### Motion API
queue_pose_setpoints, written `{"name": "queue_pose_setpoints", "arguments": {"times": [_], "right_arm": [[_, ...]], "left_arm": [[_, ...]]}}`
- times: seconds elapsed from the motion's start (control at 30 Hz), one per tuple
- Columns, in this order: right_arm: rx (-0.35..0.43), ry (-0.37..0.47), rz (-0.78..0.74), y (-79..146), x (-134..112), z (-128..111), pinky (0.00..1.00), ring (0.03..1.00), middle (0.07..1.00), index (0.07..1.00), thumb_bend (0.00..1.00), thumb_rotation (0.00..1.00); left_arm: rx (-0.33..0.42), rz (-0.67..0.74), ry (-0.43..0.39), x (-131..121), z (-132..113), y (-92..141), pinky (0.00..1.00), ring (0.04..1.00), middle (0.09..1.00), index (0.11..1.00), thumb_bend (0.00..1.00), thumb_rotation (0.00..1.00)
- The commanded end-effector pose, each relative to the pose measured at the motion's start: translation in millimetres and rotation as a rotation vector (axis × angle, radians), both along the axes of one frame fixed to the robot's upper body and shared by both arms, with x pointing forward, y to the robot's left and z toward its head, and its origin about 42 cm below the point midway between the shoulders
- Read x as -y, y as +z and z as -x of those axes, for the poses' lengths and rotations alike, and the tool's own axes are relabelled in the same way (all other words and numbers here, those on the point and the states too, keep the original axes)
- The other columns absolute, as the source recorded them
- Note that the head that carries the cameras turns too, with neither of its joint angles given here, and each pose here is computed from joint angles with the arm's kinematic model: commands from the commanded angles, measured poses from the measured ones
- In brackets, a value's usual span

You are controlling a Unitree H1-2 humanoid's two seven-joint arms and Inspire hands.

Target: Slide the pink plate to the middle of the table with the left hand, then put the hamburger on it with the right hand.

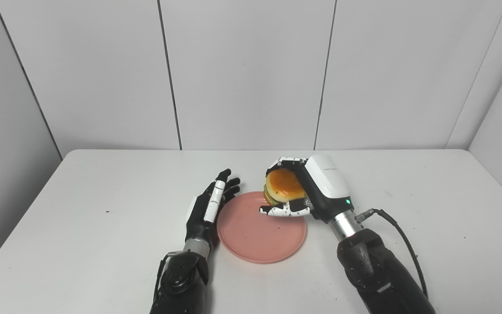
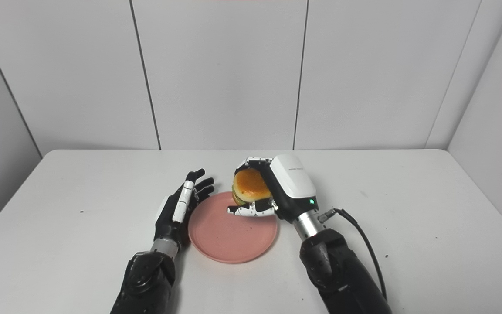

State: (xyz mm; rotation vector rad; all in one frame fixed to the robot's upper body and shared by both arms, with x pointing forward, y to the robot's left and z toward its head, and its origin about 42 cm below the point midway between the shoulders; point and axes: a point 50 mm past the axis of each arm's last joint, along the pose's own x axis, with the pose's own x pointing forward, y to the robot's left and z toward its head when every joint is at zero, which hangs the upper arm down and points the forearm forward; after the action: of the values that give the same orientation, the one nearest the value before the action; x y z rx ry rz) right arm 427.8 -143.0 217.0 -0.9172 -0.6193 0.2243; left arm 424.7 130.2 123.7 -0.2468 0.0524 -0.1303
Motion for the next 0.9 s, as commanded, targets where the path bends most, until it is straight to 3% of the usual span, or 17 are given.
{"name": "queue_pose_setpoints", "arguments": {"times": [0.0,0.53,0.63,0.87], "right_arm": [[0.092,0.028,-0.038,29.6,-10.3,-7.9,0.2,0.263,0.364,0.48,0.5,0.16],[-0.007,0.054,-0.013,7.0,-45.4,-0.4,0.19,0.253,0.349,0.48,0.5,0.16],[-0.041,0.049,-0.001,-0.6,-48.5,-0.9,0.24,0.3,0.382,0.483,0.5,0.16],[-0.056,0.031,0.067,-16.7,-51.1,-5.0,0.22,0.293,0.388,0.484,0.5,0.16]], "left_arm": [[-0.019,-0.014,-0.001,2.7,1.2,-5.3,0.85,0.82,0.794,0.826,0.77,0.81],[-0.026,-0.028,-0.014,7.8,-0.5,-9.2,0.8,0.823,0.8,0.836,0.76,0.83],[-0.026,-0.03,-0.016,8.3,-0.9,-9.3,0.79,0.826,0.811,0.839,0.75,0.83],[-0.023,-0.025,-0.011,6.7,-1.5,-6.1,0.77,0.827,0.817,0.832,0.76,0.83]]}}
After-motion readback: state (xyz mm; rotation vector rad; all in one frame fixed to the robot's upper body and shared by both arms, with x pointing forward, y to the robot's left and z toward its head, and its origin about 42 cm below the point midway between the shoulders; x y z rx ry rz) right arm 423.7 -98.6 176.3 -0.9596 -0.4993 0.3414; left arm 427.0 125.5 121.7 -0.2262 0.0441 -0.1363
